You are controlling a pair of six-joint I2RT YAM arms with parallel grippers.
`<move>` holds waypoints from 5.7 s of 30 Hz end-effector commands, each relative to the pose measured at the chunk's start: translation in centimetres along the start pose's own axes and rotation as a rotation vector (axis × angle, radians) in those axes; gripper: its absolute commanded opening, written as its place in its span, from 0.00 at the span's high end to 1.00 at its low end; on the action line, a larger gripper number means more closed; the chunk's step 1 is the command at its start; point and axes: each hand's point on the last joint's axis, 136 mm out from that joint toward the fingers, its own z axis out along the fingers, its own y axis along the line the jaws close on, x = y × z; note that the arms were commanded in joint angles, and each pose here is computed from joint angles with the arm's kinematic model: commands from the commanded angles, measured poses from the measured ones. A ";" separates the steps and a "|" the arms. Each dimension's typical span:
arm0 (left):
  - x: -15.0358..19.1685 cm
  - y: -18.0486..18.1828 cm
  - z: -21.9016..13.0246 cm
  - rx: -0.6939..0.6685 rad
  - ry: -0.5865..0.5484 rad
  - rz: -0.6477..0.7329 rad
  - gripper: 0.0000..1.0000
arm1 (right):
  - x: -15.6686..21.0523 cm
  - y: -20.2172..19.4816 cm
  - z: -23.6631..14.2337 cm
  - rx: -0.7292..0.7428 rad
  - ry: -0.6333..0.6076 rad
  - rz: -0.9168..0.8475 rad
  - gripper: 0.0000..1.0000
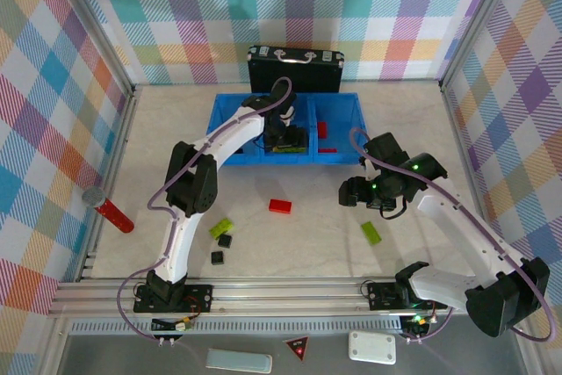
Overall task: Sort the legos into containers by color
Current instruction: Place the lego in the container, then pick up the lego from the center of the table, then place the lego in the container.
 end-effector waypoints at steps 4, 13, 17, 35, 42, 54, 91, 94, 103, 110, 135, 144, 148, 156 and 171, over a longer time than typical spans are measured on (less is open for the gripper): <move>-1.5 -1.1 -2.3 0.074 -0.069 0.002 0.26 | 0.5 -0.4 0.2 0.017 0.016 0.005 0.27; -1.6 -0.3 -0.4 0.054 -0.061 -0.012 0.38 | 0.5 -0.4 -0.1 0.021 0.013 0.004 0.27; -1.8 -0.5 -1.0 0.059 -0.075 -0.011 0.39 | 0.4 -0.2 -0.2 0.015 0.011 0.003 0.27; 0.4 0.8 -10.8 -0.019 -0.181 0.075 0.40 | -1.1 1.4 2.0 -0.019 0.060 -0.003 0.29; 4.0 5.0 -13.9 -0.076 -0.186 0.047 0.40 | -2.0 2.7 3.7 0.033 0.082 0.003 0.31; 8.0 15.1 -19.5 -0.162 -0.247 -0.075 0.38 | -3.4 8.8 8.2 0.165 -0.015 0.115 0.30; 9.6 20.9 -21.8 -0.371 -0.462 0.041 0.37 | -1.8 15.1 19.5 0.302 0.033 0.094 0.19; 9.6 21.0 -21.6 -0.372 -0.457 0.039 0.37 | -1.7 15.1 19.9 0.304 0.038 0.093 0.20; 9.6 20.8 -21.1 -0.358 -0.435 0.043 0.37 | -1.5 14.8 20.0 0.308 0.044 0.088 0.26; 9.7 21.0 -21.1 -0.366 -0.434 0.040 0.37 | -1.6 14.8 19.8 0.305 0.042 0.082 0.32; 9.6 21.0 -20.5 -0.356 -0.420 0.038 0.37 | -2.6 14.5 15.0 0.237 0.042 -0.230 0.32; 9.6 21.1 -20.2 -0.358 -0.410 0.037 0.37 | -3.4 11.3 12.1 0.235 0.042 -0.265 0.32; 9.6 21.1 -20.2 -0.359 -0.409 0.038 0.37 | -4.1 9.9 11.0 0.219 0.032 -0.286 0.31; 9.6 21.1 -20.1 -0.358 -0.404 0.039 0.38 | -6.7 6.0 9.2 0.225 0.013 -0.235 0.31; 9.6 21.1 -19.9 -0.358 -0.400 0.041 0.38 | -15.1 0.8 9.0 0.256 -0.047 -0.176 0.30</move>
